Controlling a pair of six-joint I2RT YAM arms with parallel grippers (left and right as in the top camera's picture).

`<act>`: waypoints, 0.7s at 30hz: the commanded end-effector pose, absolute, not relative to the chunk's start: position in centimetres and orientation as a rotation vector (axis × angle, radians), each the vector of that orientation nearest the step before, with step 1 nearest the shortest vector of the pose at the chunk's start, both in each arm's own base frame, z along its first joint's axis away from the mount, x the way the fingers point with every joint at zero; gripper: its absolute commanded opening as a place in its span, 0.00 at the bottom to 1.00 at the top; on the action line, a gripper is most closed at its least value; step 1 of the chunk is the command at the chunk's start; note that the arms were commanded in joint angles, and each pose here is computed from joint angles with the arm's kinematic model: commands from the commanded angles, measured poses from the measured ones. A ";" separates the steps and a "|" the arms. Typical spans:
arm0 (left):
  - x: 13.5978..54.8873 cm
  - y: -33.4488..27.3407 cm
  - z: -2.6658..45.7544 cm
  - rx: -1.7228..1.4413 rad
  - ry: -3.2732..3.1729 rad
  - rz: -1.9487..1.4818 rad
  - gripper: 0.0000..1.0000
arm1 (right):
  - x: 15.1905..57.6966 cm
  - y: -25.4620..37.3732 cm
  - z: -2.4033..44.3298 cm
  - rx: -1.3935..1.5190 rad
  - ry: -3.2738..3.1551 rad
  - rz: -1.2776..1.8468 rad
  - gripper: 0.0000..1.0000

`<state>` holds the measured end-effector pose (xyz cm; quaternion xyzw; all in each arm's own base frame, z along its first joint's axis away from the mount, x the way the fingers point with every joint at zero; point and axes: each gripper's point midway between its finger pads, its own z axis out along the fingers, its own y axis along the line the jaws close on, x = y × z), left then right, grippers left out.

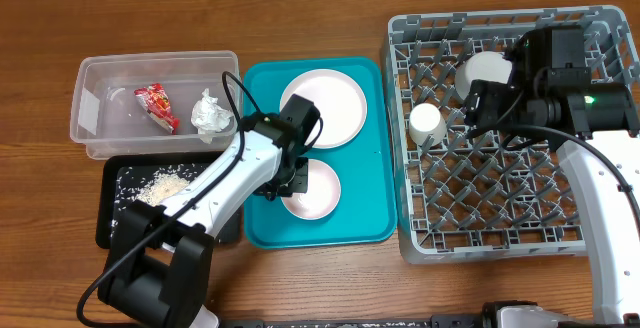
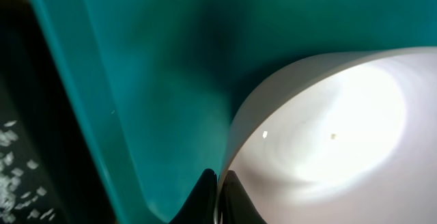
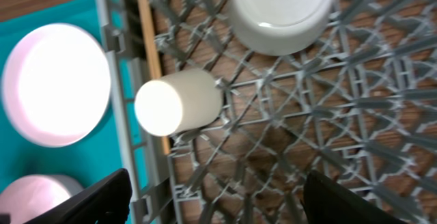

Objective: Sort waste into correct bins and load items into the dishwasher
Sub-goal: 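Grasp the pink bowl rim with the left gripper and lift it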

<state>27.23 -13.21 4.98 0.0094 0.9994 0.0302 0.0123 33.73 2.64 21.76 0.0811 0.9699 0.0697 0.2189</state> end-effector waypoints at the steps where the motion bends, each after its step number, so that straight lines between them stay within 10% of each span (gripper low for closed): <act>1: 29.0 -13.6 7.7 0.012 3.070 0.087 0.04 | 33.4 4.8 22.6 0.141 2.675 0.347 0.83; 21: 32.2 -21.4 17.0 0.165 2.935 -0.501 0.04 | 30.2 14.6 25.0 -0.122 2.654 0.958 0.62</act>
